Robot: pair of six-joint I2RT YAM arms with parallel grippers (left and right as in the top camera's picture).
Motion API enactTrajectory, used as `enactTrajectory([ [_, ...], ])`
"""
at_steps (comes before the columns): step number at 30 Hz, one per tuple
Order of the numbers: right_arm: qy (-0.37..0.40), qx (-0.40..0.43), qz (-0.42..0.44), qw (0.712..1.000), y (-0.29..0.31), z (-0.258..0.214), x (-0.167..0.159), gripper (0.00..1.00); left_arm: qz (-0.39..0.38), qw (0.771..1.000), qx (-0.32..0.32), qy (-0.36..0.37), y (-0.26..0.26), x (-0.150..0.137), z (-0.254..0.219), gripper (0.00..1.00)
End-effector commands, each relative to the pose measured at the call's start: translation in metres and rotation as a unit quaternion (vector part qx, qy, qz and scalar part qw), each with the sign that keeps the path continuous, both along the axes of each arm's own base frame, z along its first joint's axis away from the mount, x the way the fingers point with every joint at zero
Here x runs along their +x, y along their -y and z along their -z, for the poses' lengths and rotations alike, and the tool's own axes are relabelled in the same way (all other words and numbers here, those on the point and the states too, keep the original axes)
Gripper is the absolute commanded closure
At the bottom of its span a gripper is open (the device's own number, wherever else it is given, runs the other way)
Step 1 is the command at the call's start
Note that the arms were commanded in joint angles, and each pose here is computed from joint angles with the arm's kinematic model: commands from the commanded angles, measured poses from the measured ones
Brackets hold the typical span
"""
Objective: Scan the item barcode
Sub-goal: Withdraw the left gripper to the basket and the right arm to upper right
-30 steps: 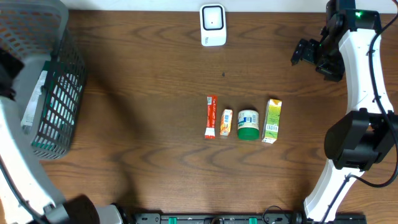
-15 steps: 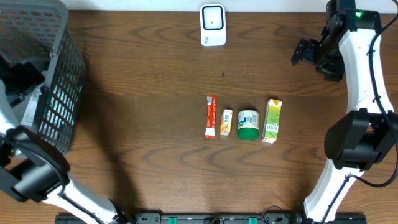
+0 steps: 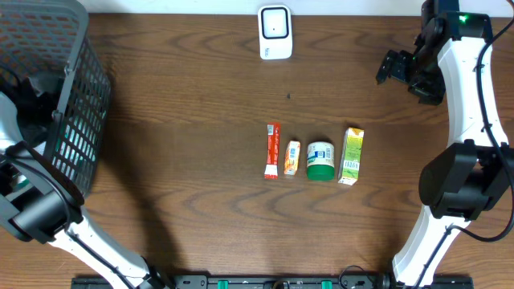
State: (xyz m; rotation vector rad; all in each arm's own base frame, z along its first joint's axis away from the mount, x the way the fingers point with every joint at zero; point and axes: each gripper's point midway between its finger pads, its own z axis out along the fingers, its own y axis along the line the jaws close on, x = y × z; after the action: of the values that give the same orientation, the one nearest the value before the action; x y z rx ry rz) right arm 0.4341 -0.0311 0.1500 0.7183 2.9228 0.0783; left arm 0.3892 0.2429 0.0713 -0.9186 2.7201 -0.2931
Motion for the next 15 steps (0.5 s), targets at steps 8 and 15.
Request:
enactTrajectory([
  [8,0.018,-0.002,-0.006,1.000,0.000,-0.013,0.002,0.01,0.009,0.998,-0.050,-0.023,0.021,-0.013,0.036,0.14],
  [15,0.018,-0.002,-0.006,1.000,0.000,-0.013,0.002,0.01,0.018,0.993,-0.120,0.011,0.047,-0.006,0.033,0.32],
])
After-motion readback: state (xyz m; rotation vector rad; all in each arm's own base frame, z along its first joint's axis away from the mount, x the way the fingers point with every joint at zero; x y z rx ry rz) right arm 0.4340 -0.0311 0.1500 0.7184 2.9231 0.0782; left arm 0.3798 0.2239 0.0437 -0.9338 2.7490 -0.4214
